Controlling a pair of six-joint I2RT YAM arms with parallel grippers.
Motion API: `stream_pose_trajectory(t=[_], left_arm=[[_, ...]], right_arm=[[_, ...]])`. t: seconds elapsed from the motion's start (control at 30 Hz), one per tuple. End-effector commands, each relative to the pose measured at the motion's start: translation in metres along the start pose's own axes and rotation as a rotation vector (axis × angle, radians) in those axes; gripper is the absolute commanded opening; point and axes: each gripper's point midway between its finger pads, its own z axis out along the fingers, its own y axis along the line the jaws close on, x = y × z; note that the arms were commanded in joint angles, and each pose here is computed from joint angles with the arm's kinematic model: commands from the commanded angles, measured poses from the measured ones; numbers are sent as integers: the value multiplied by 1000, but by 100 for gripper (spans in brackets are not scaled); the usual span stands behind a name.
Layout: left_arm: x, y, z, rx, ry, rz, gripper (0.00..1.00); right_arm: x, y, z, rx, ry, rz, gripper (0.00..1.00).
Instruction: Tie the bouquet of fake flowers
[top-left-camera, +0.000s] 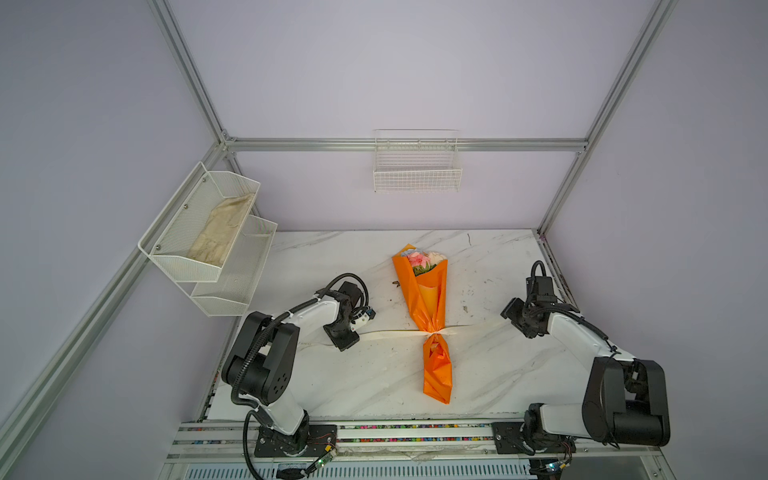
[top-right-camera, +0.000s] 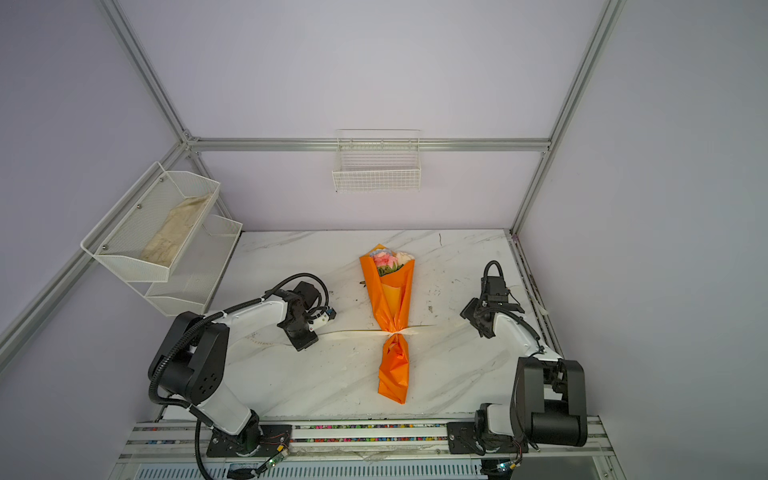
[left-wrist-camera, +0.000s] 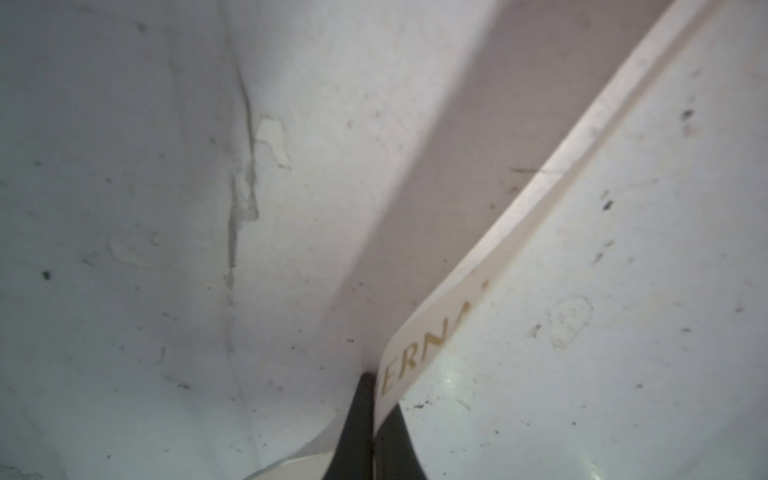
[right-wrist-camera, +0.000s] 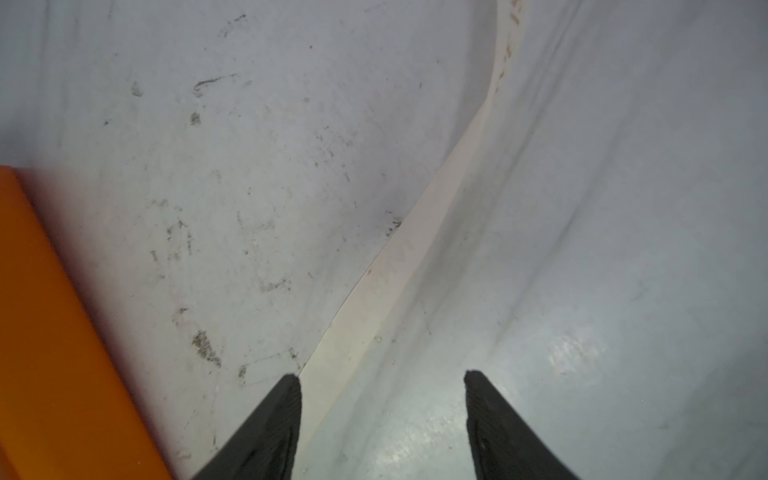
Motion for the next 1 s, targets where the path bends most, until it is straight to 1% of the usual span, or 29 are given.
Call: stream_pose_trajectory(t=[0.0, 0.1, 0.23, 0.3, 0.4, 0.47, 0.6, 0.7, 0.8, 0.83, 0.9, 0.97], left_arm=[[-25, 4, -25, 5, -117, -7, 0], [-40, 1, -49, 14, -223, -21, 0], [-63, -10, -89, 48, -432, -31, 0], [-68, -14, -111, 35, -527, -31, 0], [-73, -18, -135, 14, -638, -23, 0], [-79, -28, -151, 39, -721, 5, 0], [-89, -41, -173, 51, -822, 42, 0], [-101, -54, -185, 75, -889, 76, 0], [-114, -68, -193, 80, -933, 123, 0], [-118, -72, -195, 84, -948, 130, 0], [-126, -81, -200, 88, -977, 153, 0], [-134, -87, -205, 86, -1004, 162, 0]], right_arm=[[-16, -9, 12, 84, -34, -27, 65], [-28, -6, 23, 82, -48, -9, 65], [-43, -9, 33, 73, -63, 19, 65], [-47, -9, 39, 66, -50, 18, 65], [-46, -13, 49, 76, -21, 13, 65], [-46, -14, 54, 82, -14, 12, 65], [-45, -15, 65, 90, 1, 2, 64], [-44, -15, 75, 96, 20, -10, 60], [-42, -12, 82, 79, 38, -26, 44], [-43, -10, 83, 72, 36, -32, 34], [-51, -5, 79, 63, 17, -39, 21], [-65, 4, 68, 38, -25, -43, 10]])
